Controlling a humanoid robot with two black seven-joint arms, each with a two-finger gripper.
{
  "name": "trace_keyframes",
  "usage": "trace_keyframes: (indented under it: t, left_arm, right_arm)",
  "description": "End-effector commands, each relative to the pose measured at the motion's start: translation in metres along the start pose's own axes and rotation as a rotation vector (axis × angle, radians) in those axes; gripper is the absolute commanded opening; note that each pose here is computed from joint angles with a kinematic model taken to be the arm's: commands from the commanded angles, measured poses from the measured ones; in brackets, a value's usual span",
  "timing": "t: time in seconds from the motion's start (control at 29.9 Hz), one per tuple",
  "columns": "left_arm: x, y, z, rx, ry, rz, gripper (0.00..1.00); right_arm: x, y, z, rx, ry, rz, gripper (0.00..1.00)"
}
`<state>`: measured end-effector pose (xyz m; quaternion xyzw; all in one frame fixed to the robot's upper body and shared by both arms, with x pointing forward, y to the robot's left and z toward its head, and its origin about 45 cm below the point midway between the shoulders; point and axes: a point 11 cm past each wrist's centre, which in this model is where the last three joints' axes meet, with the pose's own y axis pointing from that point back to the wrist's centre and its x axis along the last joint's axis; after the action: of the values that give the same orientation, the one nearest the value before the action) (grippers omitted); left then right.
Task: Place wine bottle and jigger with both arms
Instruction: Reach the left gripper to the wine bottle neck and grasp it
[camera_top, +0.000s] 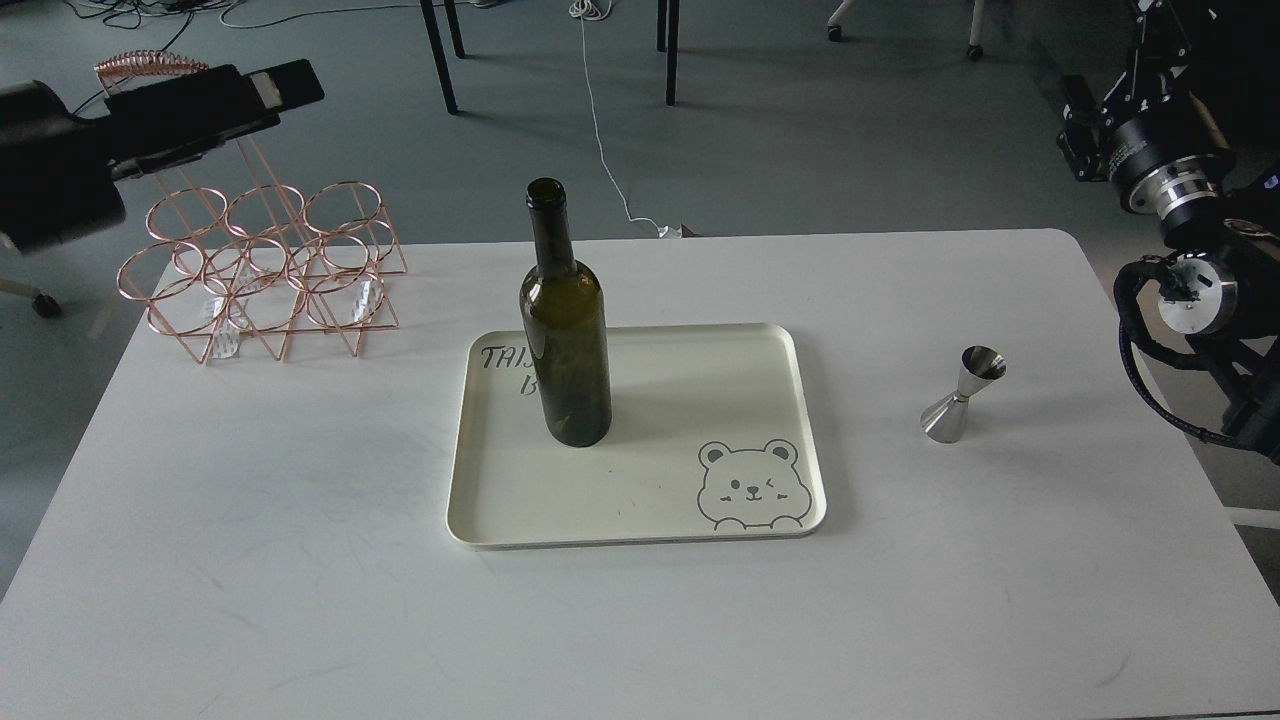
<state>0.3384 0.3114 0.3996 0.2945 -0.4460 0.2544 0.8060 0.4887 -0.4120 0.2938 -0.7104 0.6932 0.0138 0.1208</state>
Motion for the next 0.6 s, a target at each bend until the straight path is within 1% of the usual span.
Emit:
trace_keyframes:
  t: [0.0,0.1,0.23,0.47,0.57]
  left_arm:
    - [-0.021,-0.025,0.002,0.001,-0.249,-0.070,0.98]
    - [-0.036,-0.041,0.005,-0.024,-0.357,-0.085,0.98]
    - [-0.056,-0.058,0.014,-0.077,-0.341,-0.097,0.98]
    - [-0.062,-0.081,0.031,-0.163,-0.322,-0.026,0.98]
    - [-0.069,-0.089,0.028,-0.165,-0.309,-0.027,0.97]
  right_arm:
    - [0.019,0.006,-0.001,0.022,-0.084,0.023,0.96]
    - [0.021,0.008,0.000,0.017,-0.083,0.020,0.96]
    - [0.022,0.008,0.002,0.013,-0.082,0.021,0.96]
    - [0.021,0.008,0.001,0.014,-0.082,0.020,0.96]
    - [0.021,0.008,0.001,0.015,-0.082,0.021,0.96]
